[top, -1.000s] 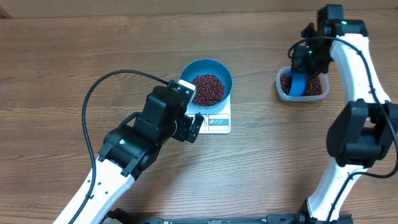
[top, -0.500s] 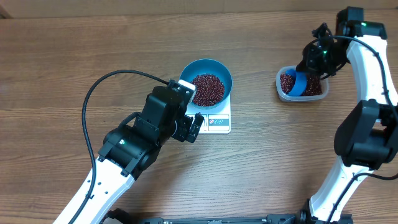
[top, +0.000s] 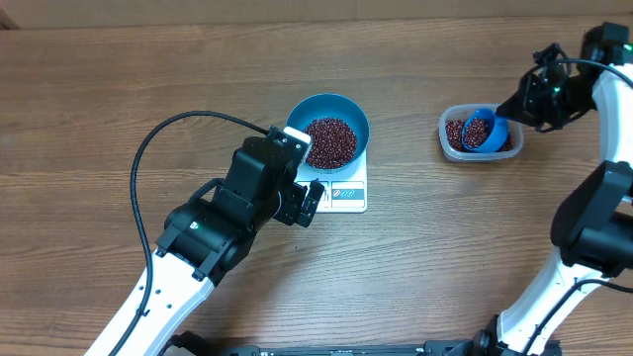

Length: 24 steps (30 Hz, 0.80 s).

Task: Scoop item into bowl and weigh 150g on scale
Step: 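Lower the blue scoop into the red beans with the right gripper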

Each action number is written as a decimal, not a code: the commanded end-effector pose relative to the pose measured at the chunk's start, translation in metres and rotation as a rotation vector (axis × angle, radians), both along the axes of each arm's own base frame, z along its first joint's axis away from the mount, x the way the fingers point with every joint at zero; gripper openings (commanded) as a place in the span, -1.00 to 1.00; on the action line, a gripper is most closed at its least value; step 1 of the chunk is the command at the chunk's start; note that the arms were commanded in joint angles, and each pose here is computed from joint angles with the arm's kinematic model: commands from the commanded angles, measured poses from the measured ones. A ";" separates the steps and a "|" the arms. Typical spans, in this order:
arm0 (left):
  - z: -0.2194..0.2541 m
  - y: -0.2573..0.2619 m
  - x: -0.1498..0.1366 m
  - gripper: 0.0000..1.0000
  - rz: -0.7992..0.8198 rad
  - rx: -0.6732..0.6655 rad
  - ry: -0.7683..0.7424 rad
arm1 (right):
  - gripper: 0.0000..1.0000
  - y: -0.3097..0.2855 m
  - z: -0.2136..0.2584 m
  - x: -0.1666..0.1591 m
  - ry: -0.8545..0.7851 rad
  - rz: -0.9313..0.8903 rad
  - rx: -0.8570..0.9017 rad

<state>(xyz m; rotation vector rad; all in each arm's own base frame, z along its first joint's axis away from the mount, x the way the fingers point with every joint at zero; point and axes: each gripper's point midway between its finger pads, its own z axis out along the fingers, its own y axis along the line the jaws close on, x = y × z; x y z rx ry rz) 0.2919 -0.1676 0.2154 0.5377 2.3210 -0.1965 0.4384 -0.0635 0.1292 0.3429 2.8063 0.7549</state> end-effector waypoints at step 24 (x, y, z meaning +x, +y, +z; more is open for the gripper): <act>-0.004 0.001 0.001 0.99 0.011 0.008 0.007 | -0.93 -0.006 0.083 -0.003 -0.228 0.016 0.168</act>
